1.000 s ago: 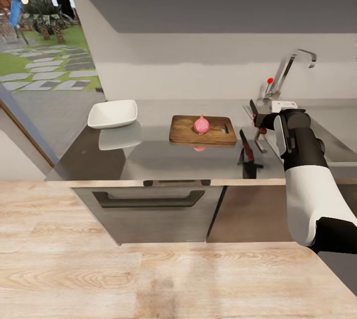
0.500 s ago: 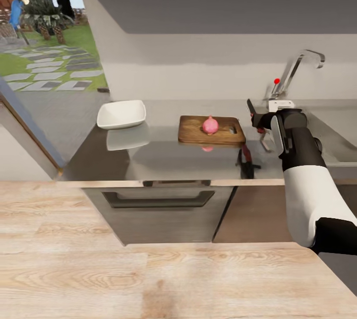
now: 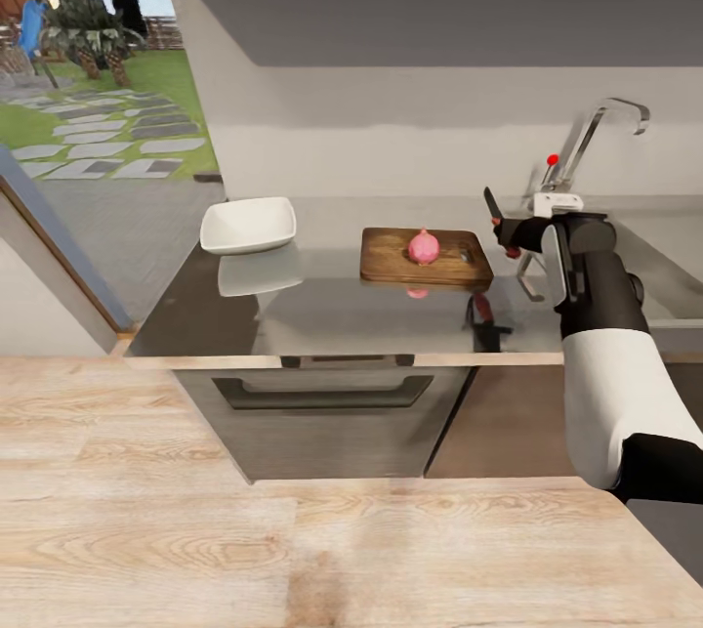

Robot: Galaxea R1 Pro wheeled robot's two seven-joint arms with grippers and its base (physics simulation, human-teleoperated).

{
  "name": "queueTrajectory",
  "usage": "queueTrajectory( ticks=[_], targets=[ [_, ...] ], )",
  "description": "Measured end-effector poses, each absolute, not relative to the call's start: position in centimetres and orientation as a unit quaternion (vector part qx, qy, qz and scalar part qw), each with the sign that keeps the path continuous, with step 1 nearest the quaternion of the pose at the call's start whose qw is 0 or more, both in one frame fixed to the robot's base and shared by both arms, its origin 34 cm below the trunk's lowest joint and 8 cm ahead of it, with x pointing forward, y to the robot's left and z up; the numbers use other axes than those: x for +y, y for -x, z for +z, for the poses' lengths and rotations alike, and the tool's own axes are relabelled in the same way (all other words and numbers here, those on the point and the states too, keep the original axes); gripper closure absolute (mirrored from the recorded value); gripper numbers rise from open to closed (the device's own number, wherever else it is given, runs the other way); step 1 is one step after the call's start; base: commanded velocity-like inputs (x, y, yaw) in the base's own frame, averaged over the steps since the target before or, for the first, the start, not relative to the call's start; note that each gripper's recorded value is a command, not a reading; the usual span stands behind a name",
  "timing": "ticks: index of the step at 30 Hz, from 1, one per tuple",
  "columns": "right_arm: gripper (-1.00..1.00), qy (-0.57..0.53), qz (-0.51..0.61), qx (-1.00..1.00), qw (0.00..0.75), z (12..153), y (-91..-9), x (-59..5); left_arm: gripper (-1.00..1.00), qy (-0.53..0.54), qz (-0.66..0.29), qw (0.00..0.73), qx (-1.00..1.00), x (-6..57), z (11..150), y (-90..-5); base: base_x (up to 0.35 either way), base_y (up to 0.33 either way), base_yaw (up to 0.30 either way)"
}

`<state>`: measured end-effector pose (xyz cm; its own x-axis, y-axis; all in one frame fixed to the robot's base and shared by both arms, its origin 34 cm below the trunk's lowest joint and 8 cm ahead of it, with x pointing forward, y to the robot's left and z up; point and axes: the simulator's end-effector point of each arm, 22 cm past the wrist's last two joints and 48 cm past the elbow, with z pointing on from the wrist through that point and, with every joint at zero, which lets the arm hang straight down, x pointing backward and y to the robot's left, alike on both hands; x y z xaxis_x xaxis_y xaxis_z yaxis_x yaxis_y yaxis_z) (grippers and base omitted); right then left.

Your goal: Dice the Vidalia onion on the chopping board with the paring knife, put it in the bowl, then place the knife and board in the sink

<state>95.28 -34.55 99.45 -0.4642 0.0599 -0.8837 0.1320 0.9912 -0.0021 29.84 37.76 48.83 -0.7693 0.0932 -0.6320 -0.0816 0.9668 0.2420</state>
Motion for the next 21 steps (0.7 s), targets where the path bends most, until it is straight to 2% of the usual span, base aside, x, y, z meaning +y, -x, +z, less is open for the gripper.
queueTrajectory(
  ticks=[12, 15, 16, 21],
  targets=[
    [1.0, -0.056, -0.041, 0.85, 0.522, 101.4, -94.8, -34.6, -1.0, -0.003, 0.129, 0.339, 0.932, 37.7, 48.8, -29.8, 0.0, 0.014, 0.0],
    [1.0, -0.056, -0.042, 0.85, 0.522, 101.8, -94.6, -34.7, -1.0, -0.003, 0.129, 0.34, 0.932, 37.8, 48.8, -29.8, 0.0, 0.243, 0.0],
    [1.0, -0.057, -0.046, 0.831, 0.552, 105.3, -94.2, -34.8, -1.0, -0.003, 0.129, 0.34, 0.932, 37.7, 48.8, -29.8, 0.0, 0.282, 0.0],
    [1.0, -0.057, -0.046, 0.829, 0.555, 105.6, -94.1, -34.8, -1.0, -0.003, 0.129, 0.34, 0.932, 37.8, 48.8, -29.8, 0.0, 0.295, 0.0]
  ],
)
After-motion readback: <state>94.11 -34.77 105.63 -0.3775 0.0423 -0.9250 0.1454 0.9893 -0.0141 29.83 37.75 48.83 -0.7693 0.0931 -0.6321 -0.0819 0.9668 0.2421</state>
